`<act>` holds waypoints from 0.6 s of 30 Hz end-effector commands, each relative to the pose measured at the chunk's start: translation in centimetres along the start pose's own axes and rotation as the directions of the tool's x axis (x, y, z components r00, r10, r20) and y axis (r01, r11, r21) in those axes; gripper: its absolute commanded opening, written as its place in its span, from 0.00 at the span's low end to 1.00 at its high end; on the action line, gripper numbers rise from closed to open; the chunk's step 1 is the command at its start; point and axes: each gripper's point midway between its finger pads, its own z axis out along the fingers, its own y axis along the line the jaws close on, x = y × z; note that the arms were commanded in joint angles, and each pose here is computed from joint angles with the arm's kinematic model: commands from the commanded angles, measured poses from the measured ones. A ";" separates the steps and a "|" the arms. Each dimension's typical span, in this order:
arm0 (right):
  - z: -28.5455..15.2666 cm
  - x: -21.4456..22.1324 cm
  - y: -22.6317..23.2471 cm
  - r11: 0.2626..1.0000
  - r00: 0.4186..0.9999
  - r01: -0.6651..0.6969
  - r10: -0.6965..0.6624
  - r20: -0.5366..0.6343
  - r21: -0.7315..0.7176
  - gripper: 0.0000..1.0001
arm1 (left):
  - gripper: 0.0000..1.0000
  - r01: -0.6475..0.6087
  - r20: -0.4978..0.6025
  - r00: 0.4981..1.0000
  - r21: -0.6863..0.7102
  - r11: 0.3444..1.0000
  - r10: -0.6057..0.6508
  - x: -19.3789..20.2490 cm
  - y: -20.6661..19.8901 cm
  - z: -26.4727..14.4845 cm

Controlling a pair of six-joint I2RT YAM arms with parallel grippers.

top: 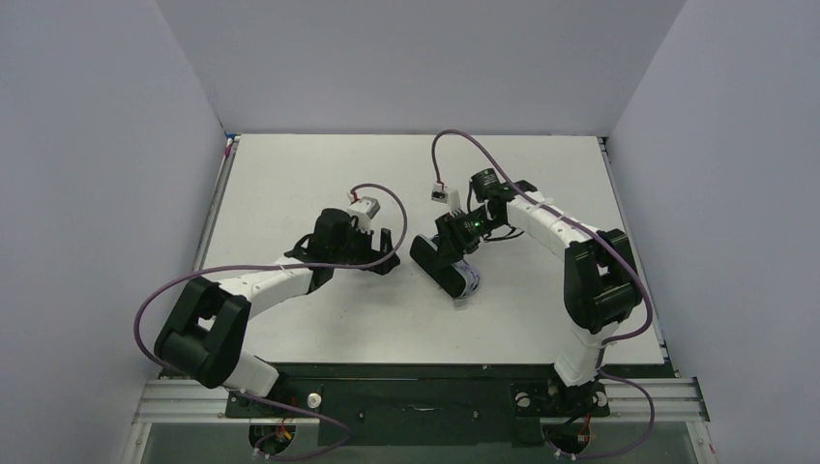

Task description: Open the umbrella

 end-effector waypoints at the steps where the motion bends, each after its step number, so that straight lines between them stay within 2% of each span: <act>1: 0.0 -0.5 2.7 0.996 0.997 0.079 -0.078 0.019 -0.049 0.46 | 0.88 0.244 0.091 0.966 -0.022 0.970 -0.241 -2.7 1.2 -1.3; 5: 1.7 0.6 4.1 0.991 0.994 0.112 -0.113 -0.008 -0.069 0.52 | 0.99 0.346 0.112 0.933 -0.020 0.938 -0.341 -3.5 2.2 -1.9; 14: 5.3 -0.1 4.6 0.982 0.980 0.187 -0.187 0.063 0.002 0.67 | 0.97 0.477 0.090 0.874 0.036 0.878 -0.478 -4.3 1.7 -0.7; 18: 5.6 -0.2 4.7 0.984 0.980 0.179 -0.180 0.080 0.021 0.68 | 0.99 0.474 0.025 0.880 0.034 0.880 -0.475 -3.6 0.5 1.1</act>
